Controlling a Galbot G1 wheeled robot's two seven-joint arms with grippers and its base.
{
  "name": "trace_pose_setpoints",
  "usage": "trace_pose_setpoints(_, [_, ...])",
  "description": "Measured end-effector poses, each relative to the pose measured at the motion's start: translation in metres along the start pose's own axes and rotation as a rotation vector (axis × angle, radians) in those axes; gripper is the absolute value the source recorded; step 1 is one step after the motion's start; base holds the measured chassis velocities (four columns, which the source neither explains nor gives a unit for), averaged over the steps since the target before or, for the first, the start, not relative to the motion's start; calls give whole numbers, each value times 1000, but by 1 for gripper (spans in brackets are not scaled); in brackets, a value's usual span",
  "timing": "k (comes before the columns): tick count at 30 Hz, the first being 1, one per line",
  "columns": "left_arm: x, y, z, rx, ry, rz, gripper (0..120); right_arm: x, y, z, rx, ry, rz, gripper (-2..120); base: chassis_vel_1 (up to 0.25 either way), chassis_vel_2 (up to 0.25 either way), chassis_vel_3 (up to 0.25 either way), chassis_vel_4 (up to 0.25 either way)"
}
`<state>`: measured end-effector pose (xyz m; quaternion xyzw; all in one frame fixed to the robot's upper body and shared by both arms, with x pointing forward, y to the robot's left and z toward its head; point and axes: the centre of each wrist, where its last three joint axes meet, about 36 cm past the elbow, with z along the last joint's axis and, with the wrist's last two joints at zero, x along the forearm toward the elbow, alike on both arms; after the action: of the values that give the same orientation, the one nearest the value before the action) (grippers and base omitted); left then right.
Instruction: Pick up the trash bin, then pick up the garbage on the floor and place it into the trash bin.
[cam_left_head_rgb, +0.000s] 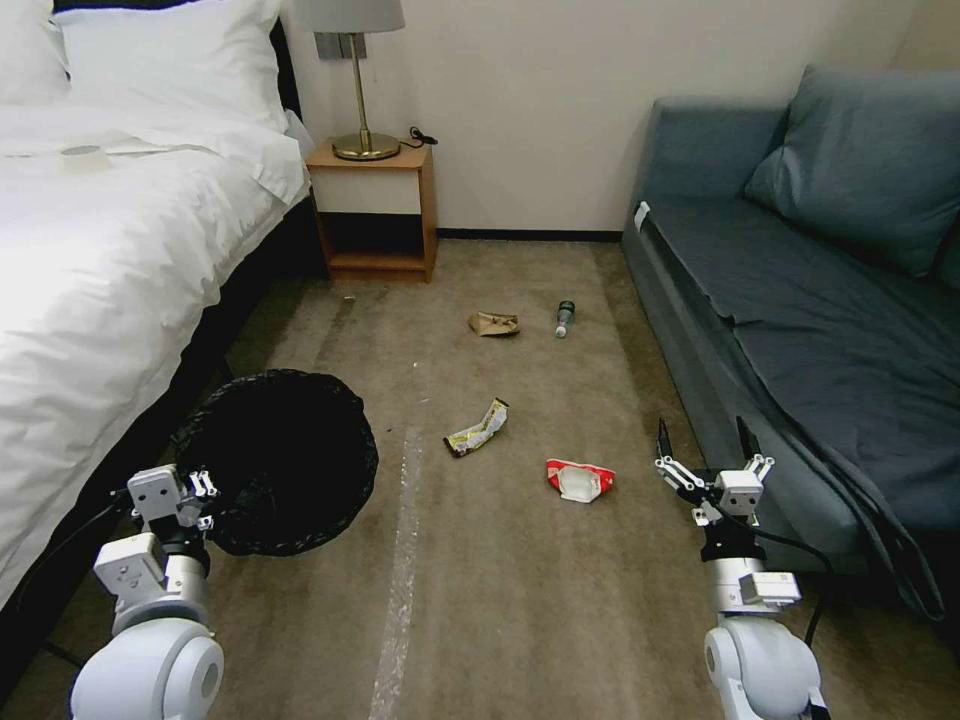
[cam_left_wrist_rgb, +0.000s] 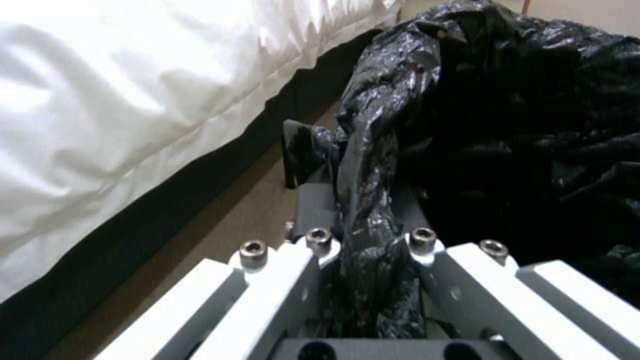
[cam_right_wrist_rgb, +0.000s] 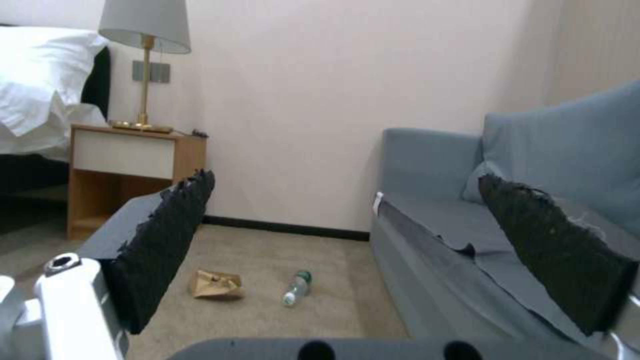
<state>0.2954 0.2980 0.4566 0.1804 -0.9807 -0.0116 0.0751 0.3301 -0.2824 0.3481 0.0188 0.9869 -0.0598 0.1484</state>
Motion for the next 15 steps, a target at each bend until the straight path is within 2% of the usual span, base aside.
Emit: trace_pose_setpoints(15, [0,0,-1,1,-5,2,4,2,1,2,-4,3,-4,100,-108,108,108,-104])
